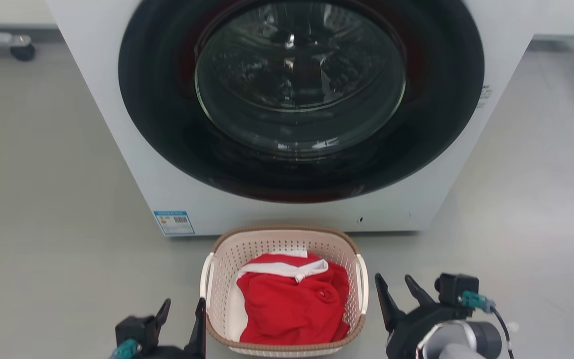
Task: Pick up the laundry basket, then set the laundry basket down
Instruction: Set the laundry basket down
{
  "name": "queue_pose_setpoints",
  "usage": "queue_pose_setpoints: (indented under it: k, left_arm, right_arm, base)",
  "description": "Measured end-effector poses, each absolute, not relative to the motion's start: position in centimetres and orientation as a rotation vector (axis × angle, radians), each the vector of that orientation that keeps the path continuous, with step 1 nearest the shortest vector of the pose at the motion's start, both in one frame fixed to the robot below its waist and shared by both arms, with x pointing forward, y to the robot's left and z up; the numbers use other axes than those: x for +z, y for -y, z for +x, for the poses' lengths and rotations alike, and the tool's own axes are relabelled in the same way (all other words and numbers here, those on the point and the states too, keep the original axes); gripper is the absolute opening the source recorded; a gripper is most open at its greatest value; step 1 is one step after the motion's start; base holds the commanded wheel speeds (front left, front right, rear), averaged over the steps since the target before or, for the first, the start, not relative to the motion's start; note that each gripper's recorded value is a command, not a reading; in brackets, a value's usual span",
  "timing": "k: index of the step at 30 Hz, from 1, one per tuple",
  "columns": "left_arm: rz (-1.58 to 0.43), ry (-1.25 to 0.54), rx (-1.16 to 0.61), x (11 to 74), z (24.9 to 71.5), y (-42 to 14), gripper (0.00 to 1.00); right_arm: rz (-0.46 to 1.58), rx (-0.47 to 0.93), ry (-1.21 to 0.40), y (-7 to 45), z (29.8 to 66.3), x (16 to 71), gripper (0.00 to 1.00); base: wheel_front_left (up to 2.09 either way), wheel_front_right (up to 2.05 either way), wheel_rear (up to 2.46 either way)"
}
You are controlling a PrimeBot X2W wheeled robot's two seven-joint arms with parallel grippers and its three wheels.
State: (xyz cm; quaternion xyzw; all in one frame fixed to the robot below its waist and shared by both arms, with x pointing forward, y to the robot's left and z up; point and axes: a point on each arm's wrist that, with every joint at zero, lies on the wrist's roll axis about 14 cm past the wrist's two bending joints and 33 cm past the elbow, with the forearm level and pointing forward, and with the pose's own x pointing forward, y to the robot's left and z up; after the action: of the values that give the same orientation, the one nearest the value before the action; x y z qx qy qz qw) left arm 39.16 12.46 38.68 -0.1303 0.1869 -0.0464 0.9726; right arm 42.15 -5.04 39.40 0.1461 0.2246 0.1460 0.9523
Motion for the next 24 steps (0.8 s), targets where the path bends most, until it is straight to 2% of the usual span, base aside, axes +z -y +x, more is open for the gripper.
queue_pose_setpoints:
  k: [13, 24]
  left_arm:
    - [-0.290, -0.246, -0.046, 42.1, 34.5, -14.0, 1.00]
    - [-0.283, -0.126, -0.037, 45.5, 33.4, -14.5, 1.00]
  right_arm:
    - [0.295, 0.290, -0.313, 6.1, 38.2, 42.9, 1.00]
    - [0.309, 0.280, -0.186, 6.9, 36.3, 46.0, 1.00]
  base:
    - [0.00, 0.00, 0.00]
    - [0.00, 0.00, 0.00]
